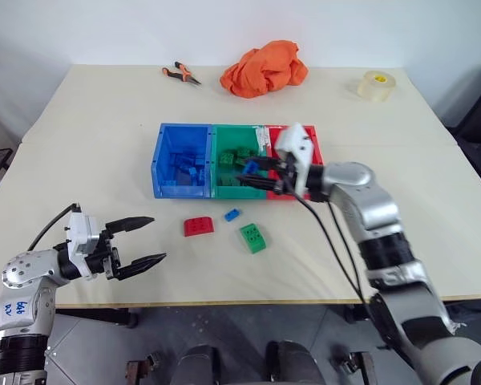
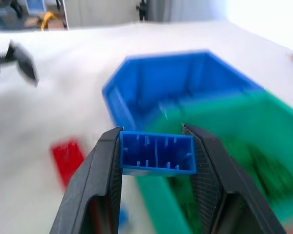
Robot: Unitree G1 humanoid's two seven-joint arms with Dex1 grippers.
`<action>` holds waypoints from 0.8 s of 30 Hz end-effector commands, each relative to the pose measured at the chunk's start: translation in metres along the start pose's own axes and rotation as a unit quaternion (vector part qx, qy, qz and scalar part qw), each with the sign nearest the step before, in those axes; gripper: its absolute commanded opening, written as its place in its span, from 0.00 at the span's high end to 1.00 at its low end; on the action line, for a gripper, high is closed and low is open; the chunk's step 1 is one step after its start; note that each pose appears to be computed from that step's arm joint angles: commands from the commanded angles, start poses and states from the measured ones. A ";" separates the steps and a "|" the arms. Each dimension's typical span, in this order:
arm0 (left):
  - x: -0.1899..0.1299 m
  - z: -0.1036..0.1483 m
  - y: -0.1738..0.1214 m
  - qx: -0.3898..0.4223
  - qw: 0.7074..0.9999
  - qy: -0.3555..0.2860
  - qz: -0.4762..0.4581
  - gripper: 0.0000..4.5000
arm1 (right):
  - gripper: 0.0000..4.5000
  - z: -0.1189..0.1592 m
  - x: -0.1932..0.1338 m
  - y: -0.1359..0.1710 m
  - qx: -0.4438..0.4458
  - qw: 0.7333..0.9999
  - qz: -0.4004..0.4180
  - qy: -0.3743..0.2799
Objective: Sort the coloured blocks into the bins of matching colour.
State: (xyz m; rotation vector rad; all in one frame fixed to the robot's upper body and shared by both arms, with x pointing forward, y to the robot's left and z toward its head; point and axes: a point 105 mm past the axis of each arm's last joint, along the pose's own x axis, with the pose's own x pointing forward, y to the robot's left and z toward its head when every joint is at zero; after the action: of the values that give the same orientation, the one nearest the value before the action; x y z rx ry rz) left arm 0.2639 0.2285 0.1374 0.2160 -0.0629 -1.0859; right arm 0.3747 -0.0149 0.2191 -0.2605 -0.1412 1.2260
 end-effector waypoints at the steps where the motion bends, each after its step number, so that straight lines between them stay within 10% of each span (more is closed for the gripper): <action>1: -0.002 0.009 -0.001 0.014 1.000 -0.014 0.008 0.00 | 0.67 0.014 0.031 -0.005 -0.018 0.999 -0.010 -0.027; 6: -0.003 0.008 -0.004 0.015 1.000 -0.015 0.016 0.00 | 0.67 0.021 0.081 -0.008 0.002 0.998 -0.047 -0.031; 14: -0.003 0.009 -0.003 0.018 0.999 -0.017 0.026 0.00 | 0.00 0.033 0.094 -0.016 -0.006 0.994 -0.091 -0.061; 24: 0.005 0.007 -0.003 0.010 1.000 -0.023 0.007 0.00 | 0.00 0.002 -0.006 0.000 -0.060 0.995 0.062 -0.041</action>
State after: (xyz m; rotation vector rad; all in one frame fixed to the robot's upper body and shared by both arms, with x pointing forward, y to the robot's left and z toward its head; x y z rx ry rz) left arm 0.2638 0.2227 0.1377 0.2088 -0.0853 -1.0634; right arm 0.3870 -0.0172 0.2103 -0.2938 -0.2370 1.2747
